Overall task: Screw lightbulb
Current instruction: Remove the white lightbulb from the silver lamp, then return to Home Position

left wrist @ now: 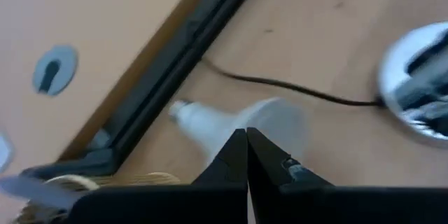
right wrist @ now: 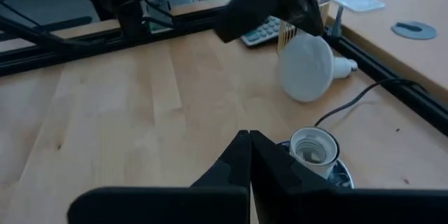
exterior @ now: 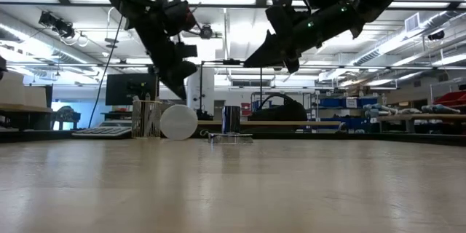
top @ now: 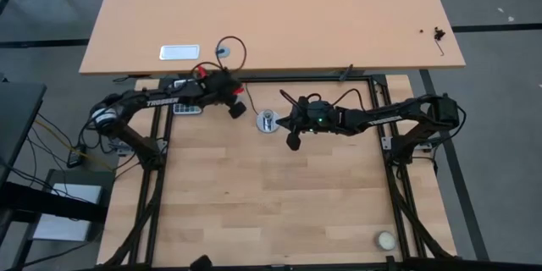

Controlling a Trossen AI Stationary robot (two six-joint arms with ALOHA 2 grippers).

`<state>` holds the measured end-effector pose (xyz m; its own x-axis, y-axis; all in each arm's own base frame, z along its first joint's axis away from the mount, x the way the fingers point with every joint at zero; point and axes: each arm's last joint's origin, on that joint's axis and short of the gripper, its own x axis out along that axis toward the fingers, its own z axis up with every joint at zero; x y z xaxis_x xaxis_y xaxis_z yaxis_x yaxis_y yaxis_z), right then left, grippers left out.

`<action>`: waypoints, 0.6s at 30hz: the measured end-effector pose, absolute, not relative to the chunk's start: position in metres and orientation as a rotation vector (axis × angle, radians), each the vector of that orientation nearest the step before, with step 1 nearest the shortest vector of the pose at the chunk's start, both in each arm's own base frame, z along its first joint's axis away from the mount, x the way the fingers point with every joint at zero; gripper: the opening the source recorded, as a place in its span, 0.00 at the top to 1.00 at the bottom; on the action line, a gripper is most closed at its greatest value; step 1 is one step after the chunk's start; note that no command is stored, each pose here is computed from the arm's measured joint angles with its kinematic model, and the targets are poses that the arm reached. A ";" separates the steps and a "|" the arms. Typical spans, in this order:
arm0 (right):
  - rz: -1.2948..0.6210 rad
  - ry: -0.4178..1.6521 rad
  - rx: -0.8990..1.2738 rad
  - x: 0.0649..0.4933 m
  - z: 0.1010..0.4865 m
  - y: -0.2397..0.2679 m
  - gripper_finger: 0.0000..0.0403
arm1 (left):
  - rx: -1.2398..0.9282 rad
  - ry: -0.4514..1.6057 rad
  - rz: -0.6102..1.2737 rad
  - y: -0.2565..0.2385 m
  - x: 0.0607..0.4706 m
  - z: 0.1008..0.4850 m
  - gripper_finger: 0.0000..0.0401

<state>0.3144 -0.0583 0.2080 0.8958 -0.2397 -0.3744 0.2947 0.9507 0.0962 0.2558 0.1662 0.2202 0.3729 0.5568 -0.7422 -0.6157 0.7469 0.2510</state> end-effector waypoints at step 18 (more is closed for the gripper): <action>-0.282 0.411 0.141 0.313 0.204 -0.058 0.97 | -0.041 1.003 0.470 0.141 0.266 0.212 1.00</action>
